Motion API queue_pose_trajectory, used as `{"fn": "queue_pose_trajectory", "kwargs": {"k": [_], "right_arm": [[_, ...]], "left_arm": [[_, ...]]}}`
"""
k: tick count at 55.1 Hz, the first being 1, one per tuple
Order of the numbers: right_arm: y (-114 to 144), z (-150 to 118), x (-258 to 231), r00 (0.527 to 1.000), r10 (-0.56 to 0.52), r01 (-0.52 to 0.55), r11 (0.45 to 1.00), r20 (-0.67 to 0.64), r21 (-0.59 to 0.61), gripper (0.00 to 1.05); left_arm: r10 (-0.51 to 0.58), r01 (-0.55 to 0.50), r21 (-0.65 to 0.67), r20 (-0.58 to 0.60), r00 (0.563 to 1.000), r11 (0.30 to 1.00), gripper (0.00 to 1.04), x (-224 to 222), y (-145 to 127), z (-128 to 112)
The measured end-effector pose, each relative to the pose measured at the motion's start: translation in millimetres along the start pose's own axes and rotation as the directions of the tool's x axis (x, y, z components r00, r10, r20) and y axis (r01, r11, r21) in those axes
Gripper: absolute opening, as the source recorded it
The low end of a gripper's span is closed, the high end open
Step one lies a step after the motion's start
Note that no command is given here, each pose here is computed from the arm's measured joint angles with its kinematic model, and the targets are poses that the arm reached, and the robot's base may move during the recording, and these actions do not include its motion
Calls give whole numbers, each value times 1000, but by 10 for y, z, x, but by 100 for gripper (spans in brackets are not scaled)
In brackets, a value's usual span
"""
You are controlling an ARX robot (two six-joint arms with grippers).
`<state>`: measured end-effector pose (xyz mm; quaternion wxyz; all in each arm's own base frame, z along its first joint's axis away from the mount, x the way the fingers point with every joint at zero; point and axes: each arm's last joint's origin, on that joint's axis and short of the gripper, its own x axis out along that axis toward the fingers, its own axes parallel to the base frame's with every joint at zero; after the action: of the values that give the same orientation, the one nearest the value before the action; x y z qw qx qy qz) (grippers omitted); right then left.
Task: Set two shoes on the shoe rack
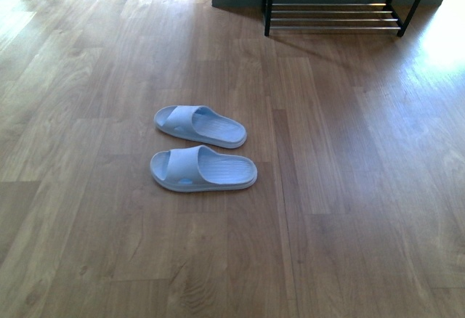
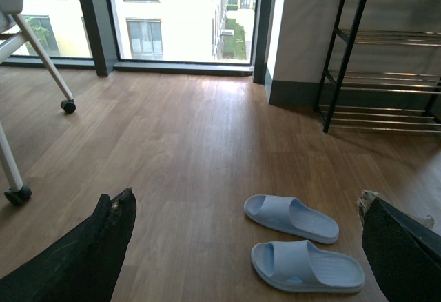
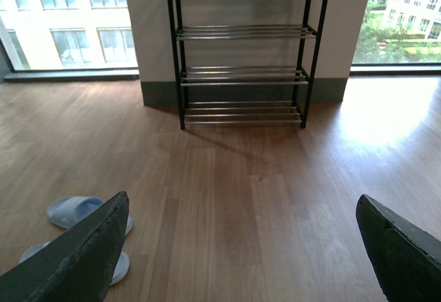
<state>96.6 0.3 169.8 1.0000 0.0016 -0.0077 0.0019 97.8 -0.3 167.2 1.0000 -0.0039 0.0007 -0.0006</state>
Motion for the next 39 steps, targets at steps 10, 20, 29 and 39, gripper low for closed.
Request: {"fn": "queue_pose_trajectory", "kwargs": {"k": [10,20,29,39], "right_arm": [[0,0,0,1000,0,0,1000,0,0,96],[-1,0,0,1000,-4,4,1000,0,0,96],[-1,-2,0,1000,-3,3,1000,-1,0,96],[-1,0,0,1000,-4,4,1000,0,0,96]], "left_arm": [[0,0,0,0,1000,1000,95,0,0,0],[-3,3,0,0,1000,1000,95,0,-1,0],[-2,2,0,0,1000,1000,95,0,-1,0],[-3,3,0,0,1000,1000,95,0,-1,0]]}}
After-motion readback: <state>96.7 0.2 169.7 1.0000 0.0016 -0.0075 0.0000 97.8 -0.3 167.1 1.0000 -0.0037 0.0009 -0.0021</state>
